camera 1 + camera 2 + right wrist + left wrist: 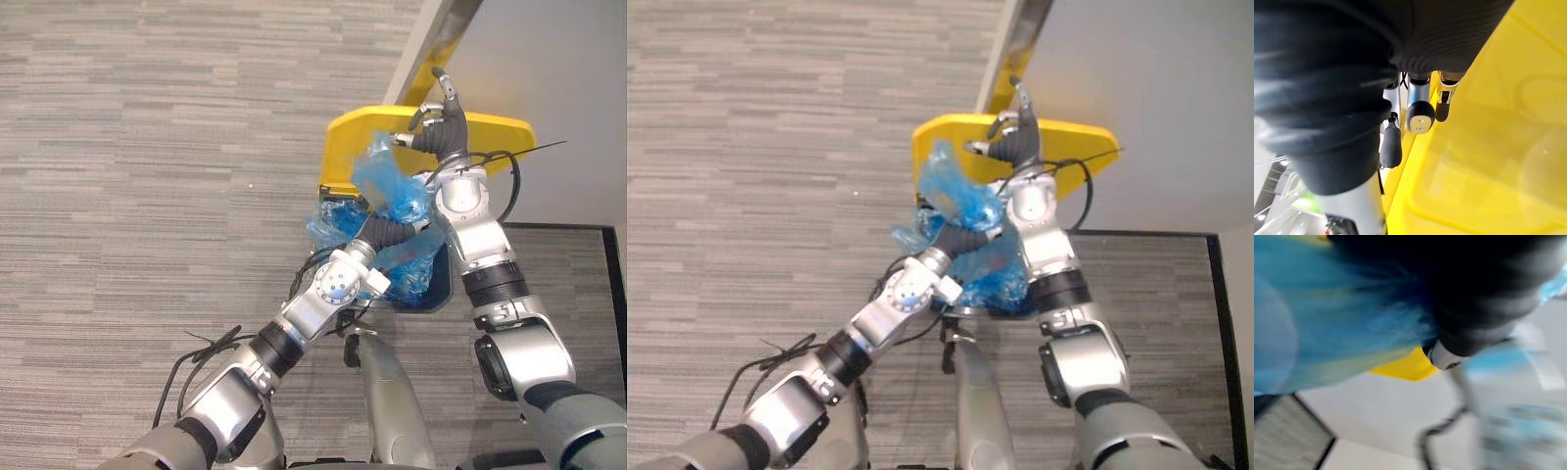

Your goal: Gather rubbish on tea table into small bin, then transfer packed bag to large trash can.

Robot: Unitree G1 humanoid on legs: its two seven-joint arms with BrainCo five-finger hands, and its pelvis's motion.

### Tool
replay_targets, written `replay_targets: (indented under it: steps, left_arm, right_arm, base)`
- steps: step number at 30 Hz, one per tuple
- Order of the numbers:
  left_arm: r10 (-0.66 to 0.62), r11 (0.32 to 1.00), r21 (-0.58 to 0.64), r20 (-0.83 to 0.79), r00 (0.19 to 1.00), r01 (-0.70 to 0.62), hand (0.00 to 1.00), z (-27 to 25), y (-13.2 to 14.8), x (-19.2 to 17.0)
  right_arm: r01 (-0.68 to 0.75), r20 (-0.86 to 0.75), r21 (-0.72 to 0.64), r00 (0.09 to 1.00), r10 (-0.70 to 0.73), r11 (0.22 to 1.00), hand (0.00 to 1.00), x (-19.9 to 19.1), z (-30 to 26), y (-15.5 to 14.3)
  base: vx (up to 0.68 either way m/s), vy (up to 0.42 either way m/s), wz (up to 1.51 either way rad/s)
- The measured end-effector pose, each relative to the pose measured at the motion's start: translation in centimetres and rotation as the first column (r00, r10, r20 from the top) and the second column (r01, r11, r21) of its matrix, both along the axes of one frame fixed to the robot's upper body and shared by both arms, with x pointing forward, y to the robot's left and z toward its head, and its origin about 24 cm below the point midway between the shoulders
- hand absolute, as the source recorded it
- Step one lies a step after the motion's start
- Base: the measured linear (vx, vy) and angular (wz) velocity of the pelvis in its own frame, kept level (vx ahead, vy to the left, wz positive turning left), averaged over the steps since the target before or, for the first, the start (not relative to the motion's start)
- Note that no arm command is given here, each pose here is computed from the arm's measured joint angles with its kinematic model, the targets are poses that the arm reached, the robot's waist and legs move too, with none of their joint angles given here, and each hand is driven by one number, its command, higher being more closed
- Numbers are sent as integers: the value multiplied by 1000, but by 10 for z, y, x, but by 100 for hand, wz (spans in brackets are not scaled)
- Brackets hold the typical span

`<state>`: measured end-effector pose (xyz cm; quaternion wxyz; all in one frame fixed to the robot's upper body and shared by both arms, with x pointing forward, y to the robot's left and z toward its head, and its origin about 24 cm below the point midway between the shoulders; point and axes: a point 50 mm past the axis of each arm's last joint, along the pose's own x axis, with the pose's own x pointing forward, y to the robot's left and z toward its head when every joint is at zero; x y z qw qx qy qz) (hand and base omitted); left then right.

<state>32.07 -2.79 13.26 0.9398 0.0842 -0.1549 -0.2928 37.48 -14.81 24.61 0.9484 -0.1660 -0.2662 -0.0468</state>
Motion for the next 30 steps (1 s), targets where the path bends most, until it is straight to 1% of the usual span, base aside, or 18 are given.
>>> replay_targets:
  steps: [3,6,10,11,14,17,21,30]
  left_arm:
    - [33,999,28,-17,999,-32,100,1,3,10]
    - [50,998,47,8,999,-50,100,9,2,18]
    - [134,982,137,-11,991,-132,100,-4,16,30]
    - [171,970,182,-28,985,-163,0,-13,23,35]
    - [257,943,233,-52,965,-239,0,-23,40,43]
    - [333,912,268,-49,941,-309,0,-29,54,48]
    - [367,884,326,-38,930,-335,0,-37,60,48]
    - [366,875,349,-25,930,-335,0,-41,59,46]
  right_arm:
    - [-51,50,-1,997,51,999,0,-3,8,10]
    - [-90,106,11,990,88,996,0,-8,20,17]
    - [-119,162,4,980,117,993,0,-13,30,23]
    - [-126,180,4,976,123,992,0,-15,33,25]
    - [-147,225,-4,964,144,989,0,-20,38,31]
    - [-167,231,-16,959,166,986,0,-21,40,39]
    - [-179,230,-36,956,182,983,0,-20,41,45]
    - [-206,227,-85,949,221,975,0,-21,43,56]
  base:
    - [67,-37,-15]
    - [48,-16,-4]
    - [60,-4,-5]
    - [52,1,-2]
    - [45,-2,-6]
    - [39,-1,-11]
    - [42,-12,-4]
    - [34,-16,2]
